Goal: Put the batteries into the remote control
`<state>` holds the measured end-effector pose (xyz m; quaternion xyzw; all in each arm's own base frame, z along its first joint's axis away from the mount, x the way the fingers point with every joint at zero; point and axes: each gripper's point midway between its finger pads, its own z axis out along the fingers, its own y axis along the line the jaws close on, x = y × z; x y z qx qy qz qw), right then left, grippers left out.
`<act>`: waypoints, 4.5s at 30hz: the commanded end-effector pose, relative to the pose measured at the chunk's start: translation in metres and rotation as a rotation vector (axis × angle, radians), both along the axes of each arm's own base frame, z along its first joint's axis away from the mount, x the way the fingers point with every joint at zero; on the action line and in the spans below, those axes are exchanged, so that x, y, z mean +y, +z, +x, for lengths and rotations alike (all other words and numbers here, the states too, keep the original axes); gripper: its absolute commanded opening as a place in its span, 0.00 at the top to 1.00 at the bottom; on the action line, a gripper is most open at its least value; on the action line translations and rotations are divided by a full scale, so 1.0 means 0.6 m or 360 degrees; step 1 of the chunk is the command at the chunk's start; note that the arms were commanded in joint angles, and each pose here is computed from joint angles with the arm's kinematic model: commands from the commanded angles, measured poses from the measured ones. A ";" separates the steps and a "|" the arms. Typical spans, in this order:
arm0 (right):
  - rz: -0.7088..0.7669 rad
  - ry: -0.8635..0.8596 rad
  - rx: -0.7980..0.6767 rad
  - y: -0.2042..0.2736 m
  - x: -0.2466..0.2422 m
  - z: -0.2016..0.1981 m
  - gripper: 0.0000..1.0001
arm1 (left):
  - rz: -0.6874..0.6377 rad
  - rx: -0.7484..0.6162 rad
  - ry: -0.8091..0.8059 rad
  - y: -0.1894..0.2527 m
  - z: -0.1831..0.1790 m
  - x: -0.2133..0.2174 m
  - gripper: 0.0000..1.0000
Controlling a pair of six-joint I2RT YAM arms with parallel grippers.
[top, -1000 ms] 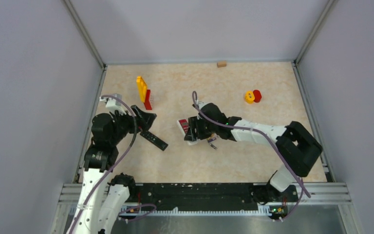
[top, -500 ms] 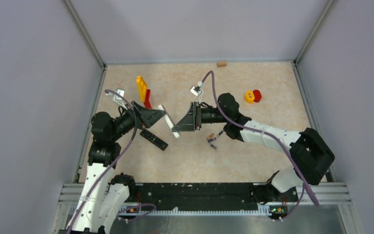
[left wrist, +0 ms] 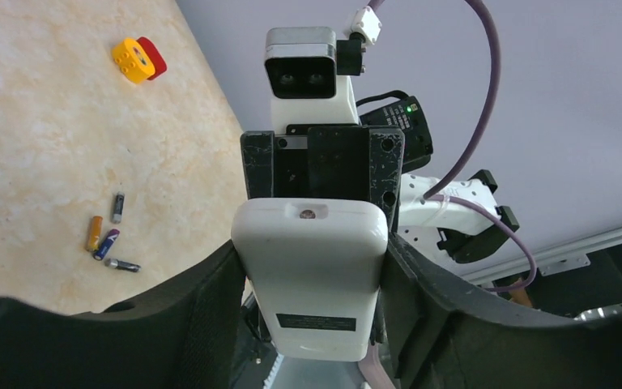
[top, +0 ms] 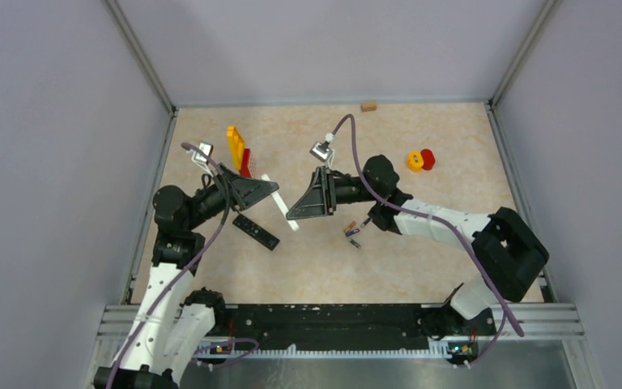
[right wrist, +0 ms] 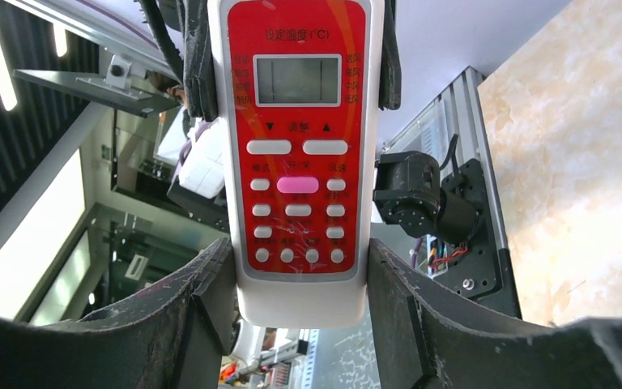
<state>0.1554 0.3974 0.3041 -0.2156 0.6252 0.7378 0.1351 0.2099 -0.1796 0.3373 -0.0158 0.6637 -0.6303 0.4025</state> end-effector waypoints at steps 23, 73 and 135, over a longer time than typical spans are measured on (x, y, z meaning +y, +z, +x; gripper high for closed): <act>-0.0512 -0.1095 -0.0863 -0.042 0.025 0.100 0.15 | 0.0208 0.0557 0.0548 -0.109 0.102 0.055 0.93; 0.0226 -0.0356 -0.0157 0.097 0.021 0.034 0.90 | -0.0076 -0.0167 -0.0108 0.049 -0.023 -0.014 0.54; 0.0156 -0.0481 -0.0175 -0.008 -0.004 0.069 0.74 | -0.0001 0.0113 0.0092 0.075 0.060 -0.004 1.00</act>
